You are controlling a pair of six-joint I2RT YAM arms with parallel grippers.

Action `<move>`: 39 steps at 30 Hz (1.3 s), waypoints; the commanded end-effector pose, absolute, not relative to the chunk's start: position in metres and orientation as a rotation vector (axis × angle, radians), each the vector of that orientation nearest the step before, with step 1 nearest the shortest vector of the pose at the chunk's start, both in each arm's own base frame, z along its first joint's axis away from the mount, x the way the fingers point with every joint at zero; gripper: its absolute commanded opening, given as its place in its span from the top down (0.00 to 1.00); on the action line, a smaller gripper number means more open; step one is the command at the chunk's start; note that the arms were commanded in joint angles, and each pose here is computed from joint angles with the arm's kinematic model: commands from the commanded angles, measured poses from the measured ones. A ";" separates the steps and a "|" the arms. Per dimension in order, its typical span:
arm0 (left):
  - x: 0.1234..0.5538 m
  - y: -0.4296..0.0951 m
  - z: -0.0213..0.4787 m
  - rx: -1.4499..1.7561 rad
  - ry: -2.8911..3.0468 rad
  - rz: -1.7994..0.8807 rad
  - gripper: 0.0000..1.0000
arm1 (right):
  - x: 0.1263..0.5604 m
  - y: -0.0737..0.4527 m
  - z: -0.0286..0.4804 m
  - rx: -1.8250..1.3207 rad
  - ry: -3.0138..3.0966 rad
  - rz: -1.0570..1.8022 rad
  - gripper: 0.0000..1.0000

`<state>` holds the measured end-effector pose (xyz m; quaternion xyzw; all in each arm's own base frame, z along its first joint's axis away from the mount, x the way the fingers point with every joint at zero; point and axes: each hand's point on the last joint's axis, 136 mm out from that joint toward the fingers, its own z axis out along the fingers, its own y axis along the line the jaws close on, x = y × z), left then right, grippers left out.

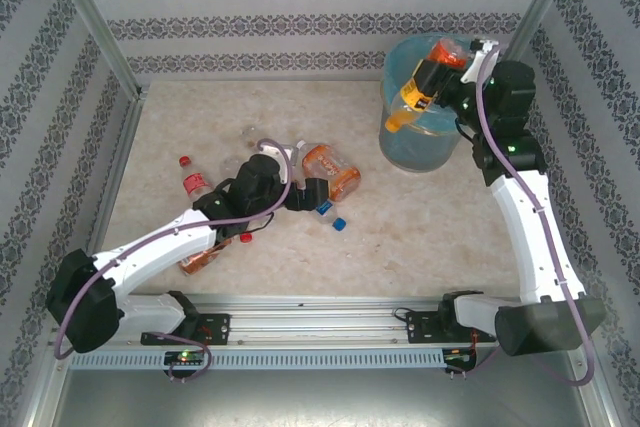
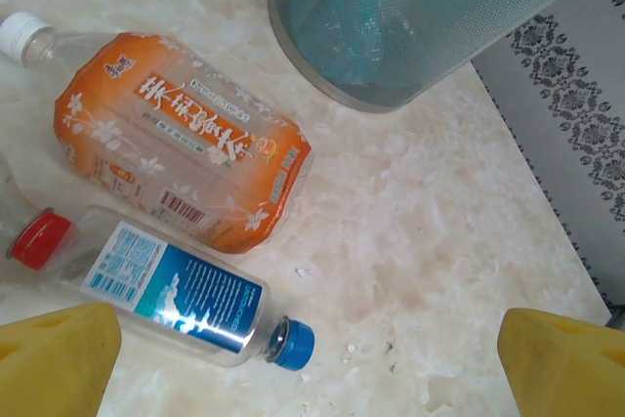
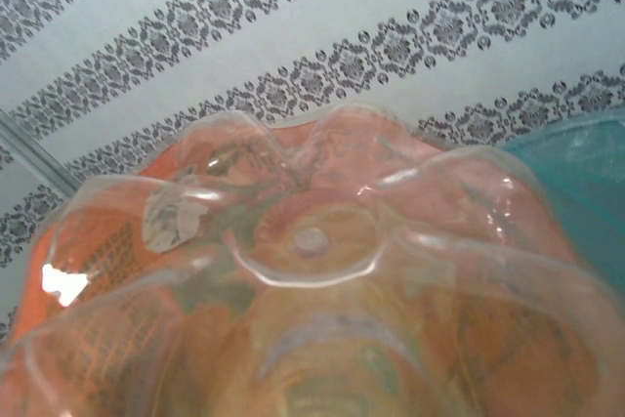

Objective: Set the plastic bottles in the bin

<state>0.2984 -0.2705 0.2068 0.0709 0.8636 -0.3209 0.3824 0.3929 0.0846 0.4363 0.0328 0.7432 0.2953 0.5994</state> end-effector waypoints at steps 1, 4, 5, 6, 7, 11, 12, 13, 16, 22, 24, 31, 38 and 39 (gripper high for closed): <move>0.315 -0.282 0.244 0.217 2.092 -0.854 0.00 | 0.397 0.080 0.470 0.042 1.642 0.648 0.42; 0.322 -0.287 0.250 0.235 2.079 -0.857 0.00 | 0.406 0.070 0.484 0.050 1.606 0.575 0.42; 0.324 -0.289 0.252 0.241 2.074 -0.864 0.00 | 0.411 0.066 0.488 0.056 1.597 0.542 0.42; 0.325 -0.290 0.253 0.243 2.069 -0.868 0.00 | 0.416 0.061 0.492 0.066 1.589 0.514 0.42; 0.327 -0.290 0.255 0.244 2.066 -0.870 0.00 | 0.422 0.056 0.493 0.074 1.586 0.483 0.42; 0.331 -0.291 0.258 0.245 2.052 -0.870 0.00 | 0.446 0.036 0.494 0.105 1.577 0.331 0.42; 0.332 -0.290 0.259 0.245 2.050 -0.865 0.00 | 0.452 0.032 0.492 0.110 1.579 0.296 0.43; 0.333 -0.290 0.259 0.246 2.049 -0.864 0.00 | 0.458 0.027 0.489 0.117 1.584 0.258 0.43; 0.335 -0.289 0.259 0.248 2.052 -0.862 0.00 | 0.479 0.017 0.476 0.122 1.604 0.161 0.43; 0.338 -0.290 0.254 0.256 2.070 -0.857 0.00 | 0.520 -0.005 0.430 0.129 1.690 -0.047 0.42; 0.338 -0.291 0.251 0.255 2.078 -0.863 0.00 | 0.536 -0.010 0.405 0.118 1.738 -0.106 0.42; 0.337 -0.290 0.244 0.234 2.094 -0.874 0.00 | 0.566 -0.016 0.330 0.105 1.895 -0.158 0.38; 0.333 -0.285 0.241 0.224 2.102 -0.864 0.00 | 0.577 -0.027 0.283 0.115 1.993 -0.197 0.36; 0.333 -0.284 0.241 0.223 2.100 -0.862 0.00 | 0.579 -0.027 0.279 0.111 2.000 -0.204 0.36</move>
